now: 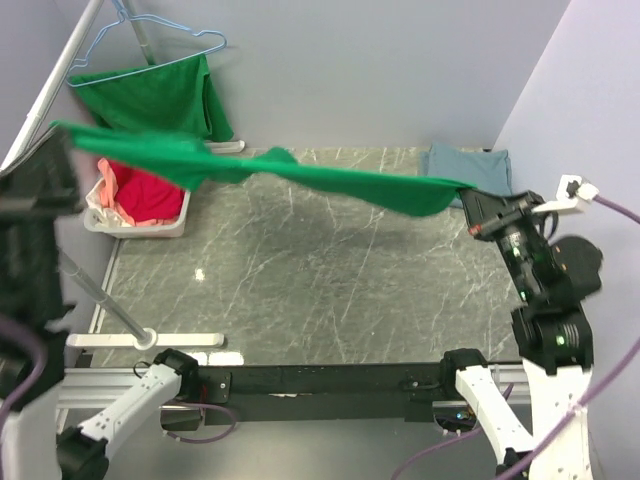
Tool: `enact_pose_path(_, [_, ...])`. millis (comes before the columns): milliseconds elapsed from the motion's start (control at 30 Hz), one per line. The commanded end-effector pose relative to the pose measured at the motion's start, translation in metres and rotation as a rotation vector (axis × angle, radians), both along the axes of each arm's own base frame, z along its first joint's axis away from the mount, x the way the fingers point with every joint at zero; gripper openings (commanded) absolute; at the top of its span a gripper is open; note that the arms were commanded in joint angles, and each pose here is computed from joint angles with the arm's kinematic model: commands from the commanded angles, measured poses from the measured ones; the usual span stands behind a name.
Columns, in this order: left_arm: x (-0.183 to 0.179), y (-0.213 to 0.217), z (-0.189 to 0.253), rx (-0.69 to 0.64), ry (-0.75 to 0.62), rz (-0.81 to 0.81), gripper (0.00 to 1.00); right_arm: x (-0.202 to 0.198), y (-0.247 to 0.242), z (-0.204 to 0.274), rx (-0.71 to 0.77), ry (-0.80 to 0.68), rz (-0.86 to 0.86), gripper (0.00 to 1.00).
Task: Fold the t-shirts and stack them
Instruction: Flatten the tshirt out
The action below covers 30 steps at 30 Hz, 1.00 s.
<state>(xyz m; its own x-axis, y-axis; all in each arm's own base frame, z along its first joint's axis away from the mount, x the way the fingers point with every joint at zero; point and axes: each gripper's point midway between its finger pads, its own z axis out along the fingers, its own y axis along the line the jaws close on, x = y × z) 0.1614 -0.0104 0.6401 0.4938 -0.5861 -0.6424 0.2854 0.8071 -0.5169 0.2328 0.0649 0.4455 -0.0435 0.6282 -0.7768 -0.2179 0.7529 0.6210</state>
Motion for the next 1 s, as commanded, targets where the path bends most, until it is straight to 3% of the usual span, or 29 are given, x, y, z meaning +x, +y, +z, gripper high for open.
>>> enact_pose_path(0, [-0.020, 0.013, -0.008, 0.026, 0.002, 0.042, 0.01, -0.016, -0.002, -0.007, -0.040, 0.009, 0.002, 0.00])
enact_pose_path(167, [-0.014, 0.015, 0.001, 0.034, 0.008, 0.071, 0.01, -0.014, 0.001, 0.009, -0.029, -0.021, 0.015, 0.00])
enact_pose_path(267, [0.016, 0.005, 0.000, 0.045, 0.042, 0.076, 0.01, 0.003, 0.002, 0.011, -0.017, -0.016, 0.015, 0.00])
enact_pose_path(433, [0.111, -0.026, -0.019, 0.060, 0.138, 0.106, 0.01, 0.060, 0.004, -0.015, 0.002, 0.059, 0.000, 0.00])
enact_pose_path(467, [0.149, -0.040, -0.037, 0.085, 0.197, 0.109, 0.01, 0.081, 0.005, -0.031, 0.002, 0.111, -0.001, 0.00])
enact_pose_path(533, [0.184, -0.053, -0.050, 0.106, 0.230, 0.118, 0.01, 0.102, 0.005, -0.039, 0.007, 0.130, -0.007, 0.00])
enact_pose_path(567, [0.219, -0.065, -0.061, 0.128, 0.269, 0.129, 0.01, 0.120, 0.008, -0.048, 0.008, 0.161, 0.002, 0.00])
enact_pose_path(667, [0.262, -0.076, -0.065, 0.158, 0.318, 0.168, 0.01, 0.152, 0.012, -0.045, -0.003, 0.187, 0.019, 0.00])
enact_pose_path(833, [0.280, -0.079, -0.041, 0.211, 0.291, 0.215, 0.01, 0.171, 0.009, -0.023, -0.045, 0.175, -0.002, 0.00])
enact_pose_path(967, [0.265, -0.075, -0.018, 0.213, 0.249, 0.225, 0.01, 0.160, 0.005, -0.002, -0.062, 0.134, -0.016, 0.00])
